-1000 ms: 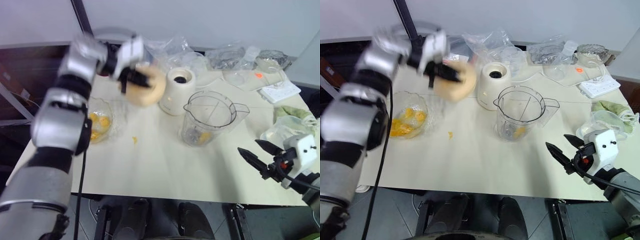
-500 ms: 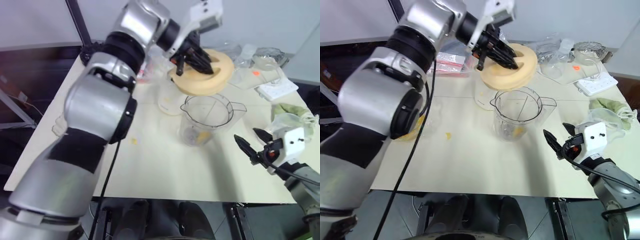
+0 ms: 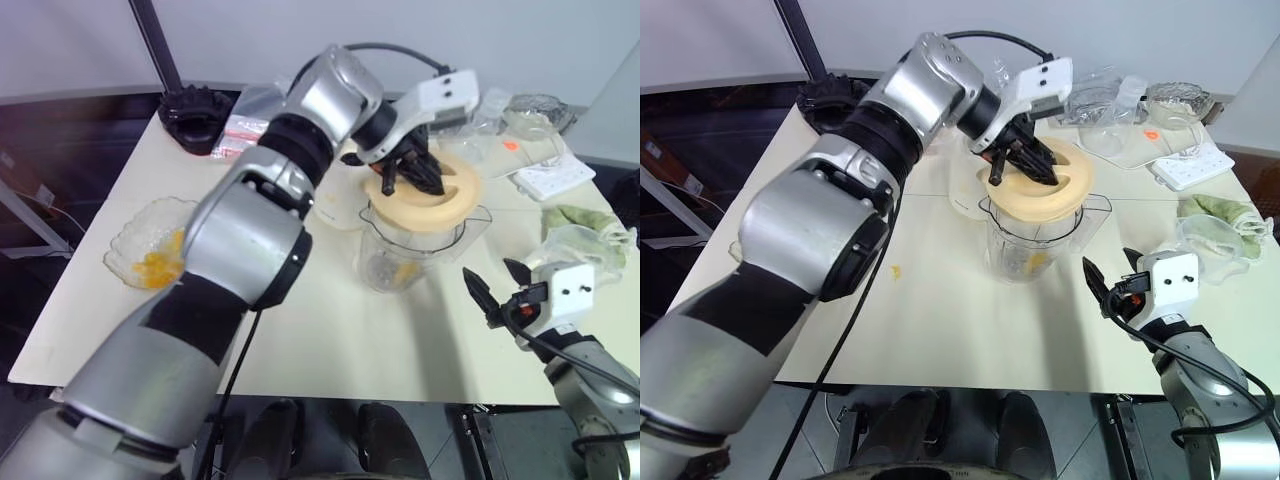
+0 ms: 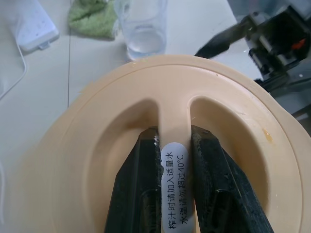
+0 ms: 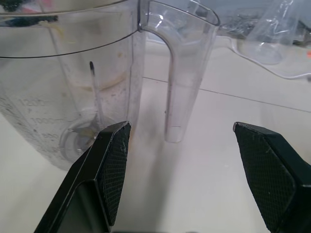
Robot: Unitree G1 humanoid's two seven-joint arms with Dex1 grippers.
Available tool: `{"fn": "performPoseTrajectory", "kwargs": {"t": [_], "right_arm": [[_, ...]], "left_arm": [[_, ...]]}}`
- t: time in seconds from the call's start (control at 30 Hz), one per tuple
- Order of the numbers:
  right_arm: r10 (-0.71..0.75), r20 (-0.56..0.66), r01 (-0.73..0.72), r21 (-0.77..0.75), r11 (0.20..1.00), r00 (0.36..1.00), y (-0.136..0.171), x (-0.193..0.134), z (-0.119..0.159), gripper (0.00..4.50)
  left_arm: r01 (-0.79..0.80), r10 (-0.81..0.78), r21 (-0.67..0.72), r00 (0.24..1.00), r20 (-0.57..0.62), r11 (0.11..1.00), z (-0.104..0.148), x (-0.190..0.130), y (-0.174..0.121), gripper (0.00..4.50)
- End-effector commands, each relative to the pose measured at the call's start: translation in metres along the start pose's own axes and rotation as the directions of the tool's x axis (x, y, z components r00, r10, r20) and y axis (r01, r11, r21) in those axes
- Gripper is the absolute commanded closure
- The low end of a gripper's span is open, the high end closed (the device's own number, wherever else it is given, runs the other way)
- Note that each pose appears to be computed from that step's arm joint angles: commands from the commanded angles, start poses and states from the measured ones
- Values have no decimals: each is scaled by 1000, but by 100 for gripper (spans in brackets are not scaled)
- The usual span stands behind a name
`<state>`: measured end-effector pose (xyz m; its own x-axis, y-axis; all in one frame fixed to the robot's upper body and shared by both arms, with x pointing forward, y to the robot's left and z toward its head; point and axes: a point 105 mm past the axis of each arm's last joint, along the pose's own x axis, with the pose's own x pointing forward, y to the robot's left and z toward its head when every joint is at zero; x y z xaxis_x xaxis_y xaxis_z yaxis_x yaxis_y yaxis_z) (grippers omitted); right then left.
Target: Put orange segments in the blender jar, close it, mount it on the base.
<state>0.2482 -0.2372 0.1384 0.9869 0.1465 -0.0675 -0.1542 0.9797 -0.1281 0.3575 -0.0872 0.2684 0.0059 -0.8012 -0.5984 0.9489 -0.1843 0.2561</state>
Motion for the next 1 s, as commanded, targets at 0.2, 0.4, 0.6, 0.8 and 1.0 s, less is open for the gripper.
{"fn": "performPoseTrajectory", "kwargs": {"t": [0.2,0.4,0.6,0.8,1.0], "right_arm": [[-9,68,11,-30,999,998,8,-5,17,98],[-22,61,23,-28,999,998,8,-9,14,98],[-32,64,33,-27,999,997,8,-5,12,98],[-53,45,54,-15,998,998,5,24,-8,98],[-63,51,64,-16,998,997,-4,56,-25,98]], "left_arm": [[6,-4,39,999,-43,999,-3,13,-3,425],[16,-12,41,995,-100,999,-18,22,-6,425],[45,-39,50,992,-123,998,-29,30,-11,425],[56,-51,34,990,-134,998,-36,32,-13,425],[55,-49,30,987,-156,998,-42,32,-12,425]]}}
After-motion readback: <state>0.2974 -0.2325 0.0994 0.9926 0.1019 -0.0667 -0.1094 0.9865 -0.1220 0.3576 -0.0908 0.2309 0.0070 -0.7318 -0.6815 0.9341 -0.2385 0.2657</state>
